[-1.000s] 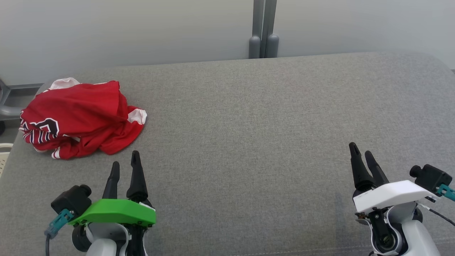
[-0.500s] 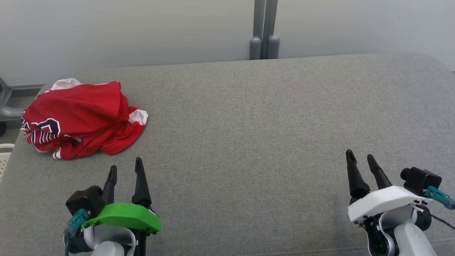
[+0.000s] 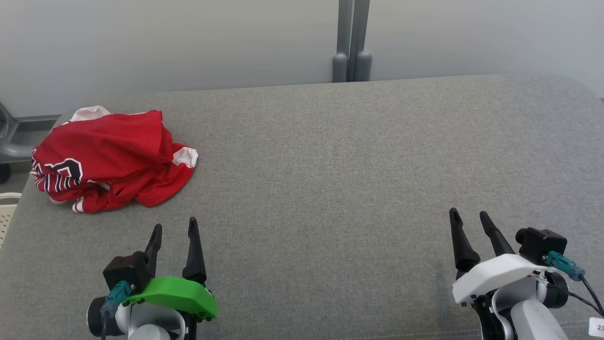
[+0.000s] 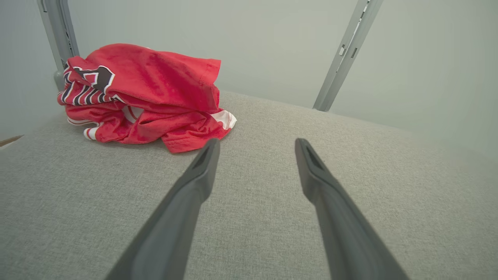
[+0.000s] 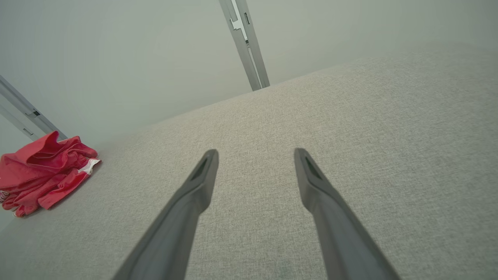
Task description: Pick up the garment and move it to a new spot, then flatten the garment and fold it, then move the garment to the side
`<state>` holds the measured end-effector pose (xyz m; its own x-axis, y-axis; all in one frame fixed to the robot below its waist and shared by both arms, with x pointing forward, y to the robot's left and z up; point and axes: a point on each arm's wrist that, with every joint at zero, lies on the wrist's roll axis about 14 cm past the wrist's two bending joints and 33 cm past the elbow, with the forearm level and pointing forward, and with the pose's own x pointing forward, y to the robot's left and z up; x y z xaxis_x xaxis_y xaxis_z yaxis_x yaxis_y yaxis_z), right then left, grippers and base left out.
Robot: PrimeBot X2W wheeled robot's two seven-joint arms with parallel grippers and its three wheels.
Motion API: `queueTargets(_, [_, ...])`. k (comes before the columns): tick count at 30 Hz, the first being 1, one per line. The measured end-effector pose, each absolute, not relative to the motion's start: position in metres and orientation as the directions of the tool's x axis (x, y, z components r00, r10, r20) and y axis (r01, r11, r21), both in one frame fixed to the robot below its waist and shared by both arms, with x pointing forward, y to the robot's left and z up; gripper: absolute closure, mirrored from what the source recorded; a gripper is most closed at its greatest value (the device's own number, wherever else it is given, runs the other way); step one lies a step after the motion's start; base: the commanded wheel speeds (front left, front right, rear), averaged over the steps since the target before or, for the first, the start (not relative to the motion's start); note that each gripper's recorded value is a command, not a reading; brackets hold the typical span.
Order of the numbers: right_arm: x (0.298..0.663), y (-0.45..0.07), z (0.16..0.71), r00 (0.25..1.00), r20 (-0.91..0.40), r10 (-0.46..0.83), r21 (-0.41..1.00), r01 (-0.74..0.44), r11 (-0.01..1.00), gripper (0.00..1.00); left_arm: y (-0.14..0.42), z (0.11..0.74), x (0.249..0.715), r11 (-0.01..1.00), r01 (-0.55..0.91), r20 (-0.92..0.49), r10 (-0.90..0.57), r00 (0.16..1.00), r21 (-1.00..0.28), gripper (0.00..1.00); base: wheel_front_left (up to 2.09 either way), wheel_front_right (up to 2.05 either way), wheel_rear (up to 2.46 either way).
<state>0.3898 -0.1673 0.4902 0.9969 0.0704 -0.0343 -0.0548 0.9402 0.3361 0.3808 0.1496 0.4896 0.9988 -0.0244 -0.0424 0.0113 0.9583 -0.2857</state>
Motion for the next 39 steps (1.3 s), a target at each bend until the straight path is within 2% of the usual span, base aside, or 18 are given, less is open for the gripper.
queueTargets(14, [0.39, -0.16, 0.494, 0.995, -0.007, 0.102, 0.217, -0.098, 0.971, 0.0, 0.149, 0.496, 0.382, 0.988, 0.026, -0.003, -0.027, 1.0, -0.153, 0.0, 0.0, 0.0, 0.0])
queueTargets(39, [0.387, -0.153, 0.508, 0.989, 0.062, 0.135, 0.079, -0.14, 0.987, 0.0, 0.16, 0.515, 0.378, 1.0, 0.002, 0.087, -0.001, 0.996, -0.01, 0.0, 0.0, 0.0, 0.0])
